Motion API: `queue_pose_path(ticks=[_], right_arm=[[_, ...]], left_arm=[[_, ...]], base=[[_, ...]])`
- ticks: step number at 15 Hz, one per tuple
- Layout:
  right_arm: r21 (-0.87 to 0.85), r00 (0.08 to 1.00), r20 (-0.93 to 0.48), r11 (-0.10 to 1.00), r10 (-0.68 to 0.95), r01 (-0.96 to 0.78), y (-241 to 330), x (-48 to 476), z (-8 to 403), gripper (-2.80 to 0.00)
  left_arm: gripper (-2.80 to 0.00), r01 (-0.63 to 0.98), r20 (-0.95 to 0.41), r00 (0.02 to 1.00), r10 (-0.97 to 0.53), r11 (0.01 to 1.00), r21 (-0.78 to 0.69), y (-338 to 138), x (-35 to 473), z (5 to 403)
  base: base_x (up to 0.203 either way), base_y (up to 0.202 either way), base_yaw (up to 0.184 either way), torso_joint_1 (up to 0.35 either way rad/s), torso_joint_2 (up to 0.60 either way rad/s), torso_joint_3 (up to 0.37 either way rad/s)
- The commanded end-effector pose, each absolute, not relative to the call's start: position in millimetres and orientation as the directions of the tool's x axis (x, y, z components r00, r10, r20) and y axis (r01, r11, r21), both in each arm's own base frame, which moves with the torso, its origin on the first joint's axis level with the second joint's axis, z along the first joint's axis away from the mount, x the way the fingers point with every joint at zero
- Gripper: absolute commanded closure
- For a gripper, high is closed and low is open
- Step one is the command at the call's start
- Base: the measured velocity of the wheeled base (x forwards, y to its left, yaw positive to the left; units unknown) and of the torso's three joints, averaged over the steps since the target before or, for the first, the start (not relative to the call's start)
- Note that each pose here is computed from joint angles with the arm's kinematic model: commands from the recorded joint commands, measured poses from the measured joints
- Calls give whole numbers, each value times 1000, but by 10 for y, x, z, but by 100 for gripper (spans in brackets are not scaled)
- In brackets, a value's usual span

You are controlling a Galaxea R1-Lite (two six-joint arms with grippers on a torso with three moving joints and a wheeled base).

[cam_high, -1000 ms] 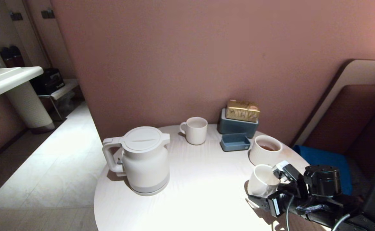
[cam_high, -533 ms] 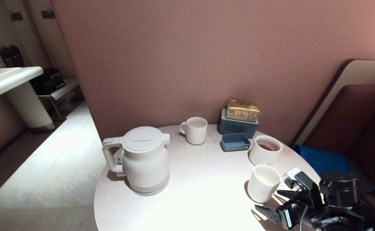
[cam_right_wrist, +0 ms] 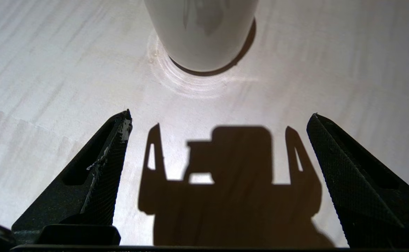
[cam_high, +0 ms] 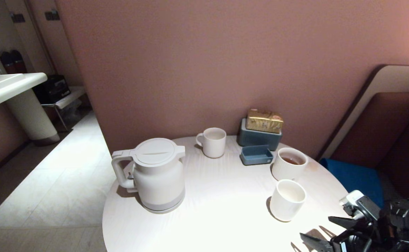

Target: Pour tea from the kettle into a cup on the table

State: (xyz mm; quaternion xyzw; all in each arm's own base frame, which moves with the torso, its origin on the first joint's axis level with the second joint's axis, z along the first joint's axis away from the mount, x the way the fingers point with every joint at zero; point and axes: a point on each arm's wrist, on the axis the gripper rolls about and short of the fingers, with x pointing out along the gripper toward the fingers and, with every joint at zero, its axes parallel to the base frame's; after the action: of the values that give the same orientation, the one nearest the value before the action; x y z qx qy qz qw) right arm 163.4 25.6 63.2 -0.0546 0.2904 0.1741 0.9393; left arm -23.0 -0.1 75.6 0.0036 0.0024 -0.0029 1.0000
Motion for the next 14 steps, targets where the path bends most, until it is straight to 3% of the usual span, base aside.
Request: queue_pose_path(ticks=[1,7,8,14], right_arm=[[-27,831,-484,945,274,-327,187,1462,841,-280],[-82,847,-528,989,60,-122,56,949,1119,-280],[-83,844,-535,992,40,-99,45,851,1139,-2],[-60,847,-532,998,-10,-25,-2,202,1149,0]], left_arm=[[0,6,-6,1000,-6,1000,7,-1,-229,756],[0,6,-6,1000,-6,1000,8,-1,-229,756],[0,6,-6,1000,-6,1000,8,-1,-229,756],[0,6,-6,1000,-6,1000,6,-1,-229,756]], base=[[0,0,0,0,0,0],[0,0,0,0,0,0],[0,0,0,0,0,0],[0,0,0,0,0,0]])
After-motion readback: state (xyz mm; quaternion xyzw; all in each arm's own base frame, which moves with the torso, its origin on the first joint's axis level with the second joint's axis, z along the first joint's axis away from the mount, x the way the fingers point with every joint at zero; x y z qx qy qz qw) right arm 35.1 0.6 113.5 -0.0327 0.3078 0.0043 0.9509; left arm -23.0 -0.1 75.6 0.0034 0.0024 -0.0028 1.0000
